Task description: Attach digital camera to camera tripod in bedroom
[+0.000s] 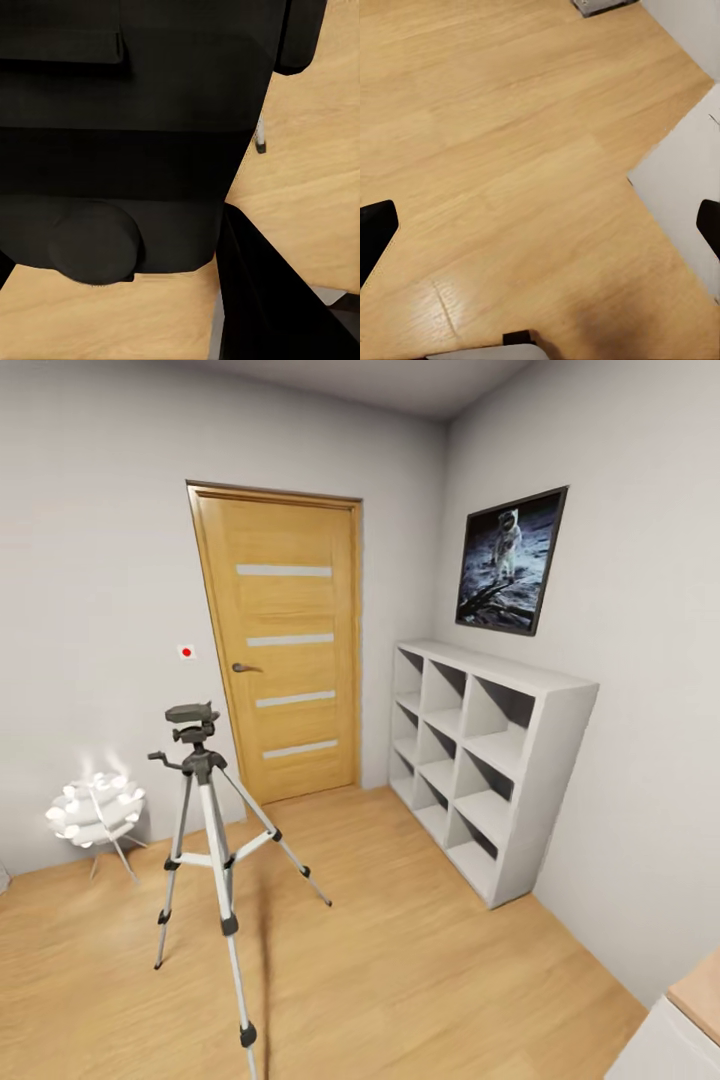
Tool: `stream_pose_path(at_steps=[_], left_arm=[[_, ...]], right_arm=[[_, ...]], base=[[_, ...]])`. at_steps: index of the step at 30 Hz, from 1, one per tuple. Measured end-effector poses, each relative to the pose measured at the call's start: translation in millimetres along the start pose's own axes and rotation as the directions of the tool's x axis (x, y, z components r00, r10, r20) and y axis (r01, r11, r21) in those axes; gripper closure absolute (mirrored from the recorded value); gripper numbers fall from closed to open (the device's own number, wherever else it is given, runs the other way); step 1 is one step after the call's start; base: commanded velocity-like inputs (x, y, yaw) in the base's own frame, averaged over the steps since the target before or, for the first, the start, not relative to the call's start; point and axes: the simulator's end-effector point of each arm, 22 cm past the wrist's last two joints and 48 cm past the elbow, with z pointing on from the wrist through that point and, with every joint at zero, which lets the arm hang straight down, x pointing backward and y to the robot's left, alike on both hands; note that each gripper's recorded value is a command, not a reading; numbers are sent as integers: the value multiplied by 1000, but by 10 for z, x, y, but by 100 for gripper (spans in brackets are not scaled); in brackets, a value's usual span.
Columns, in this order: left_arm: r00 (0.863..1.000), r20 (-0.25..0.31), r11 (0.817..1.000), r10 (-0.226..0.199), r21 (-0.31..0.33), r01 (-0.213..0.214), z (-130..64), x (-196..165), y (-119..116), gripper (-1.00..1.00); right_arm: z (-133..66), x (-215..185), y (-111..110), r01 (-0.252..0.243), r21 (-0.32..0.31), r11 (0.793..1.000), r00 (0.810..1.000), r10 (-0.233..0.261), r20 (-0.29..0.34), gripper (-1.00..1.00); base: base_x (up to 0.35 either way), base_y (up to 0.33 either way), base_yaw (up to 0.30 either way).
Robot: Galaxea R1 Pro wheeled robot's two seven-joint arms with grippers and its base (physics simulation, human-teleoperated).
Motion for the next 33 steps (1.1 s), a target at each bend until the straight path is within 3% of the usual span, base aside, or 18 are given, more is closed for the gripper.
stream_pose_path(at_steps=[16,33], left_arm=[[1000,0,1000,0,1,0,0,0,-3,100],[1000,-2,1000,-3,6,3,-7,3,-55,100]], right_arm=[[1,0,-7,1,1,1000,1000,-1,0,-100],[3,1,-4,2,-1,1000,1000,-2,0,-100]], base=[[338,-115,274],[135,-274,18]])
